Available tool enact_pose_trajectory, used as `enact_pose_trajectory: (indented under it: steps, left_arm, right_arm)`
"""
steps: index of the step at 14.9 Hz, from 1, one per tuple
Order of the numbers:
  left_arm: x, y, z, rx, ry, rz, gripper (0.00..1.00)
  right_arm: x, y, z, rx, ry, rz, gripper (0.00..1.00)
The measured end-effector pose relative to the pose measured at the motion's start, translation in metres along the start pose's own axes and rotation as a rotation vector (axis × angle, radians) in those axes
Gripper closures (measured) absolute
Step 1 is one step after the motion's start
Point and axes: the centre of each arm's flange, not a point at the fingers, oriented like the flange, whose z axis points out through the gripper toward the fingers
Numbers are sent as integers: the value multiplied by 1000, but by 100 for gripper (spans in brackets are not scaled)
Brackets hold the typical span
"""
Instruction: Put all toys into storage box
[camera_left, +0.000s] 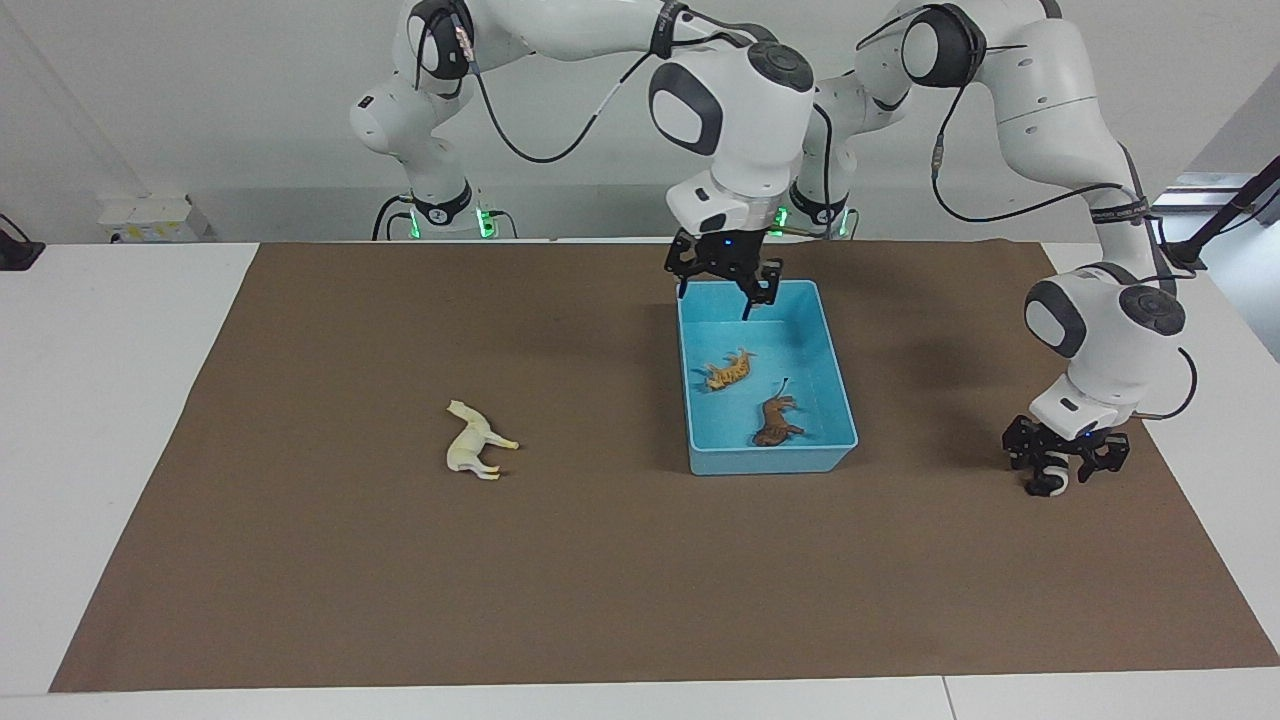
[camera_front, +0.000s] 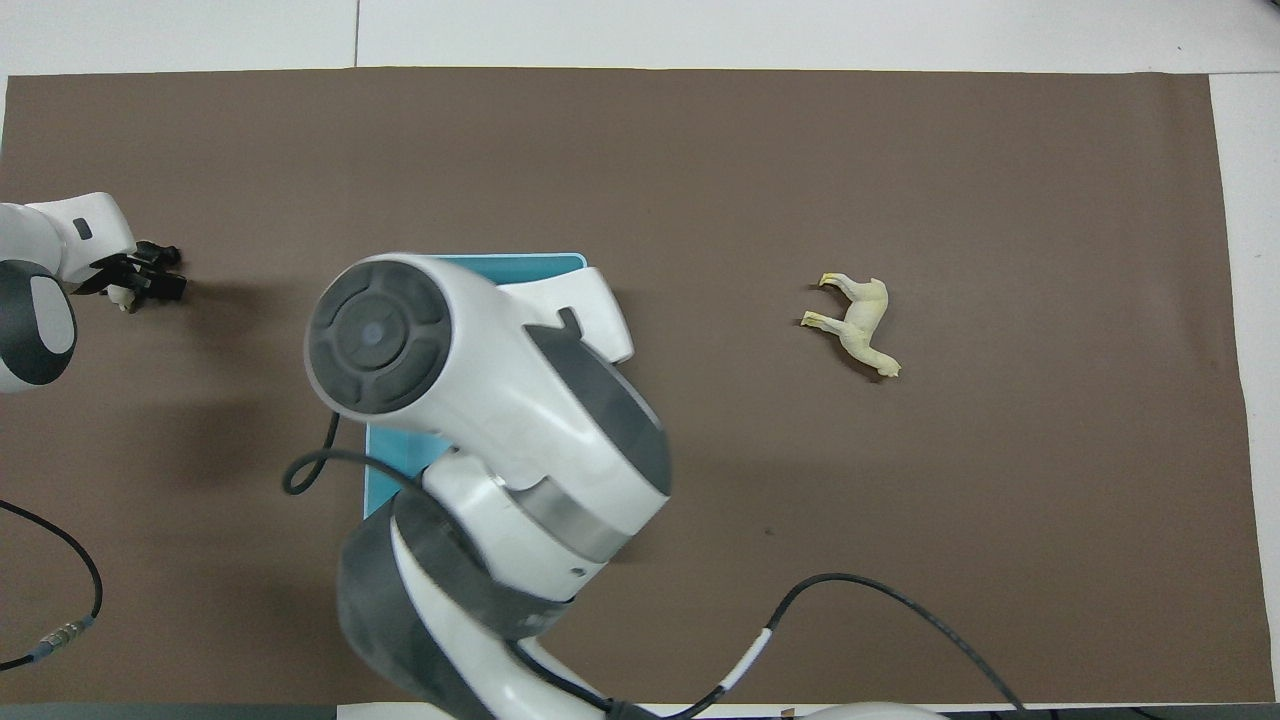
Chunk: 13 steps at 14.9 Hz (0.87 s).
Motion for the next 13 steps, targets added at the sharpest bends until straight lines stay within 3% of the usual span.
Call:
enact_pose_trajectory:
  steps: [2, 4, 5, 7, 9, 11, 13]
  left_arm:
    - [0, 0, 3, 1, 3, 0, 0]
    - [0, 1, 6, -1, 1, -3, 2]
    - [0, 2, 6, -2, 1, -10, 11]
    - [2, 4, 6, -4, 4, -47, 38]
    - [3, 6, 6, -5, 4, -73, 59]
    - [3, 5, 5, -7, 1, -82, 59]
    - [6, 2, 0, -20, -26, -88, 59]
  right_arm:
    - [67, 55, 1, -34, -37, 44, 0]
    - [123, 102, 30, -66, -72, 47, 0]
    - [148, 123, 48, -68, -80, 35, 0]
    - [191, 166, 87, -41, -75, -9, 0]
    - [214, 206, 131, 15, -33, -62, 0]
    - [211, 232, 168, 59, 12, -102, 0]
    - [195, 241, 189, 61, 2, -156, 0]
